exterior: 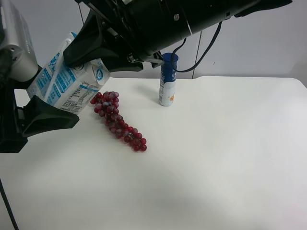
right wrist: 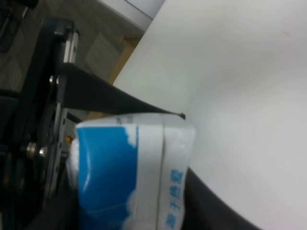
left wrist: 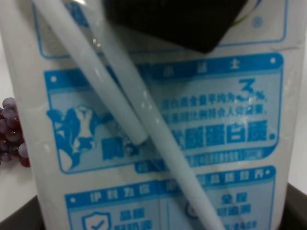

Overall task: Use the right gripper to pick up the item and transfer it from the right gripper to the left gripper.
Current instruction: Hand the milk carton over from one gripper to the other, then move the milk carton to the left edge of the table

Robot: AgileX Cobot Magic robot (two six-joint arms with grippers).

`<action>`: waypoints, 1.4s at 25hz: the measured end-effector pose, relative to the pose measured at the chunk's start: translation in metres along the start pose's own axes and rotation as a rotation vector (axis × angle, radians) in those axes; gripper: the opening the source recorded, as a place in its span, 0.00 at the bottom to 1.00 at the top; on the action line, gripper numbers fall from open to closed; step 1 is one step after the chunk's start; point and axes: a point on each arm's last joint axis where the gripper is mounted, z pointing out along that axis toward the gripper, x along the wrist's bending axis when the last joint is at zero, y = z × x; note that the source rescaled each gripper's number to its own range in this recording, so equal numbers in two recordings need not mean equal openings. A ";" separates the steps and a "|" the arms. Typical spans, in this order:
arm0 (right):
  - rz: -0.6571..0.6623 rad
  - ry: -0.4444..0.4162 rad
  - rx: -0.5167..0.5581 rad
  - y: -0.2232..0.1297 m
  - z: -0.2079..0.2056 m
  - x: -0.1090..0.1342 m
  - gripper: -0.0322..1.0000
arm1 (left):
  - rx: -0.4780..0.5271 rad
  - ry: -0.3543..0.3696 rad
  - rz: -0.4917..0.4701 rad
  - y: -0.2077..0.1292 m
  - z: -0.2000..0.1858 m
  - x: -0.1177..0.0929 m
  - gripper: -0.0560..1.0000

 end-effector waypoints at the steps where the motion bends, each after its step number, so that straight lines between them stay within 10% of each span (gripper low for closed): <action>1: 0.000 0.000 0.000 0.000 0.000 0.000 0.03 | 0.000 0.000 0.000 0.000 0.000 0.000 0.10; 13: 0.000 0.000 0.000 0.000 0.000 0.000 0.08 | 0.000 0.000 0.001 0.000 0.000 0.000 0.10; 18: 0.030 0.013 -0.008 0.002 -0.001 0.002 0.78 | 0.008 -0.004 0.005 -0.001 0.000 0.000 0.09; 21: 0.031 0.013 -0.008 0.002 -0.001 0.002 0.95 | 0.014 -0.007 0.005 -0.001 0.001 0.000 0.09; 35: 0.008 -0.061 0.088 -0.008 -0.006 0.000 1.00 | 0.016 -0.008 0.007 -0.001 0.001 0.000 0.08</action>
